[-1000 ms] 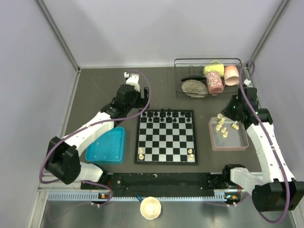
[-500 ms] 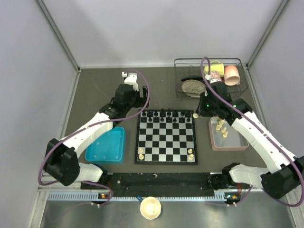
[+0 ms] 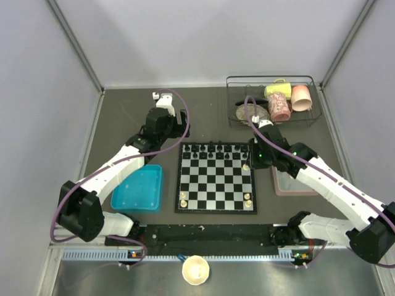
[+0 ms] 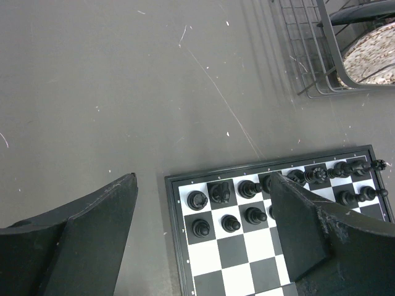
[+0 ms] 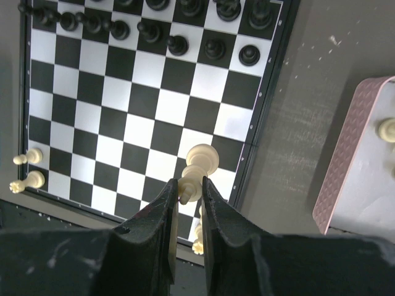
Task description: Set up the chess pieces on the board
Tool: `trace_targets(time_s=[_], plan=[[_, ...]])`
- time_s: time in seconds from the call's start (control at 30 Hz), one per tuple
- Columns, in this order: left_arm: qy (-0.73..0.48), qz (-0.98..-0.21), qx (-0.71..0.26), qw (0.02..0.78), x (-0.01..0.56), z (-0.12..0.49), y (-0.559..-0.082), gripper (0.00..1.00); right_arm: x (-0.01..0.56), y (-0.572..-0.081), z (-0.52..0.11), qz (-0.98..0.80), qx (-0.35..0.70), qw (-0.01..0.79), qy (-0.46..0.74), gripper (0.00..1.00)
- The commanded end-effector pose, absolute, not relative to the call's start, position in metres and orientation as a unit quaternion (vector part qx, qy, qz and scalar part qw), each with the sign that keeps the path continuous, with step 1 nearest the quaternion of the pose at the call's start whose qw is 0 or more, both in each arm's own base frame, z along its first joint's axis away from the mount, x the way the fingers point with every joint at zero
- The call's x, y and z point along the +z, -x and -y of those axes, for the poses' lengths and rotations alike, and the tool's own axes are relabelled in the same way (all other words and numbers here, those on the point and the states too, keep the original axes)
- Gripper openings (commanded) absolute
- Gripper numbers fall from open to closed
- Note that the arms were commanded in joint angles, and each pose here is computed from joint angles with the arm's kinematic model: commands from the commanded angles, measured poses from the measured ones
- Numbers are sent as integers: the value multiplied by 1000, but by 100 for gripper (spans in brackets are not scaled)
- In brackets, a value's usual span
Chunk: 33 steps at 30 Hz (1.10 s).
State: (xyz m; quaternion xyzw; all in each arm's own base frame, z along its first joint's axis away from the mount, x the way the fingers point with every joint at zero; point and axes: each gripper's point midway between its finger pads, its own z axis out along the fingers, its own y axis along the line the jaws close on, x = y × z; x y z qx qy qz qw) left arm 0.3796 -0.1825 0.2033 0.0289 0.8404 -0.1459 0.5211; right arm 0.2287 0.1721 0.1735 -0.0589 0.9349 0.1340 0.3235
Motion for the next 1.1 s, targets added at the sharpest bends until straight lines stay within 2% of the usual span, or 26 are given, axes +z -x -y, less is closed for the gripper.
trace_targets(time_s=[0.0, 0.33, 0.63, 1.07], plan=[[-26, -831, -154, 533, 213, 182, -379, 92, 183, -227, -185, -921, 167, 347, 62, 0], [-25, -834, -144, 531, 208, 178, -380, 92, 188, -220, -201, -916, 182, 344, 91, 0], [5, -841, -173, 512, 198, 166, -388, 92, 184, -193, -243, -920, 195, 293, 175, 0], [1, -838, -169, 519, 203, 163, -388, 91, 156, -159, -271, -931, 186, 239, 203, 0]])
